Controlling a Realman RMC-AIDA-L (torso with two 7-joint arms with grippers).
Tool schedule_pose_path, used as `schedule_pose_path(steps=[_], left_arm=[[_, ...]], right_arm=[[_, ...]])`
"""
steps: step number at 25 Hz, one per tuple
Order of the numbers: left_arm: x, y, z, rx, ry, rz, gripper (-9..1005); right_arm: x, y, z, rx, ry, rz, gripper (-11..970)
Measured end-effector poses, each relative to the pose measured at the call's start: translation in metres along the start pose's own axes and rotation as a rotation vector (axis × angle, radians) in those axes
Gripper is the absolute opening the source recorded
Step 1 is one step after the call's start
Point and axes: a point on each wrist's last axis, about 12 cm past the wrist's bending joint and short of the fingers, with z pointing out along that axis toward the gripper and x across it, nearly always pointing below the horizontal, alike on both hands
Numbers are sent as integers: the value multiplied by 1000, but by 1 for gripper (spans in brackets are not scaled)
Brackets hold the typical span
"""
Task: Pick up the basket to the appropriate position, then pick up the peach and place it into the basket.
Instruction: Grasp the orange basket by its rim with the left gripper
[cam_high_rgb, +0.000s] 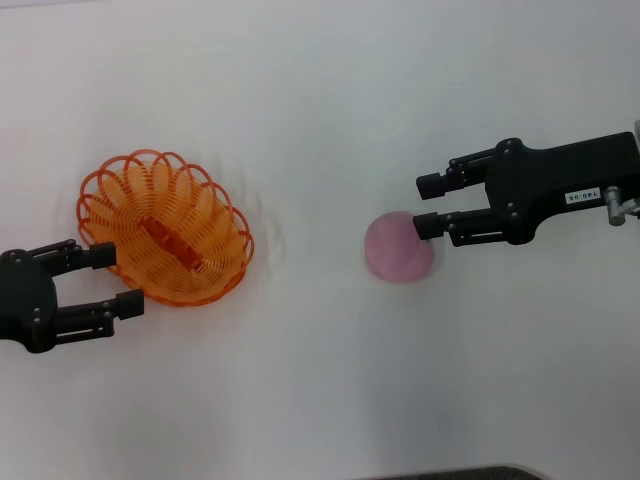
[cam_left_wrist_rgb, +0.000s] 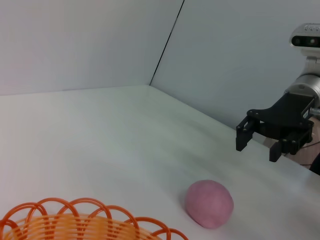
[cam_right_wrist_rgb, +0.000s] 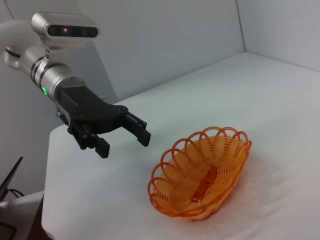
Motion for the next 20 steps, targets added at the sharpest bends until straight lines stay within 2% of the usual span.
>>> schedule_pose_path(steps=[11, 15, 20], left_arm=[[-4, 0, -2, 0, -11, -6, 812], [-16, 5, -9, -27, -8, -37, 808], [-44, 12, -14, -38, 26, -60, 802]], right_arm=[[0, 0, 1, 2, -1, 0, 552], [0, 0, 1, 3, -2, 0, 551], [0, 0, 1, 3, -5, 0, 550]])
